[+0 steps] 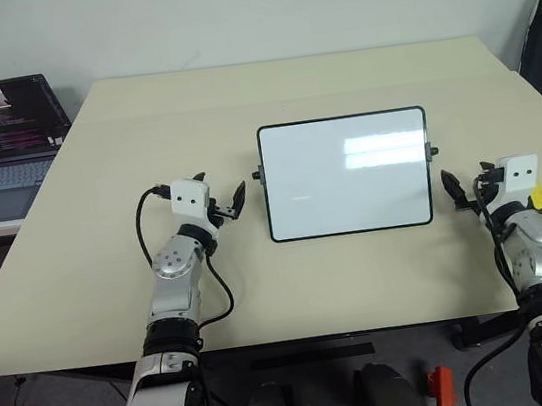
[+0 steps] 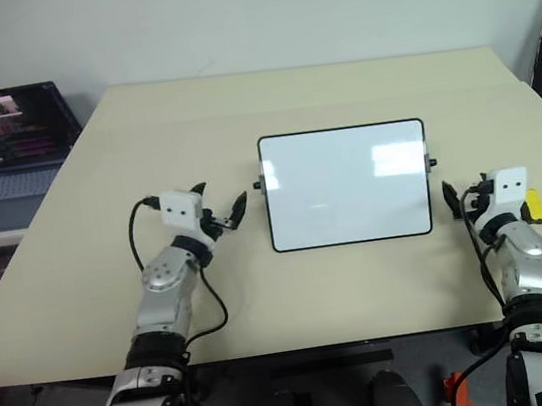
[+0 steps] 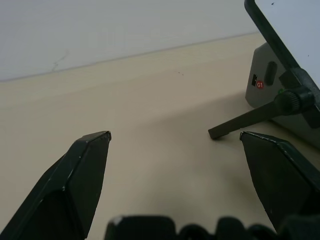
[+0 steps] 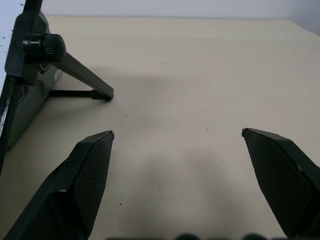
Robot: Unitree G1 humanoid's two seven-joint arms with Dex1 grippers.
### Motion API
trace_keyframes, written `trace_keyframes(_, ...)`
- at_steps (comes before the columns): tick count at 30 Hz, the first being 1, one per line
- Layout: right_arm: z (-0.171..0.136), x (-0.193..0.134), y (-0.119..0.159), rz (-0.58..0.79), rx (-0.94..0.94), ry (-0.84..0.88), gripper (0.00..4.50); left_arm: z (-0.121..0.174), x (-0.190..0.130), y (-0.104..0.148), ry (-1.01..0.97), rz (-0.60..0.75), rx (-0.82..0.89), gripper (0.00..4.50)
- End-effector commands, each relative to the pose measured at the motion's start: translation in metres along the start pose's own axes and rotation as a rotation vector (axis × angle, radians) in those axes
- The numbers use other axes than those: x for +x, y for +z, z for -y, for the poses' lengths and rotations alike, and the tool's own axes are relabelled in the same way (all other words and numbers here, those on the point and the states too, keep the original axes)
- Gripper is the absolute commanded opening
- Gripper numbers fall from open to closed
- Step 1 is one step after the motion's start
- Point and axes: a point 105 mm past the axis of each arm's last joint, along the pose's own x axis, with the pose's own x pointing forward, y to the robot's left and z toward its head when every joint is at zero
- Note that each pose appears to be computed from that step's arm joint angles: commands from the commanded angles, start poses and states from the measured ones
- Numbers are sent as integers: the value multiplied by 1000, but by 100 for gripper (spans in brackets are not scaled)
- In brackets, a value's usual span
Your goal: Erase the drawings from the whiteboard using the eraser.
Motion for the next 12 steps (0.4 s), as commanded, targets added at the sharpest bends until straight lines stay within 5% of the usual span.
trace_keyframes(1,-5,1,9,60,0,0,448,3,-1,0,-2,17,14,450)
trace_keyframes(12,-27,10,3,45,16,42,448,11,7,1,-11,26,-4,450)
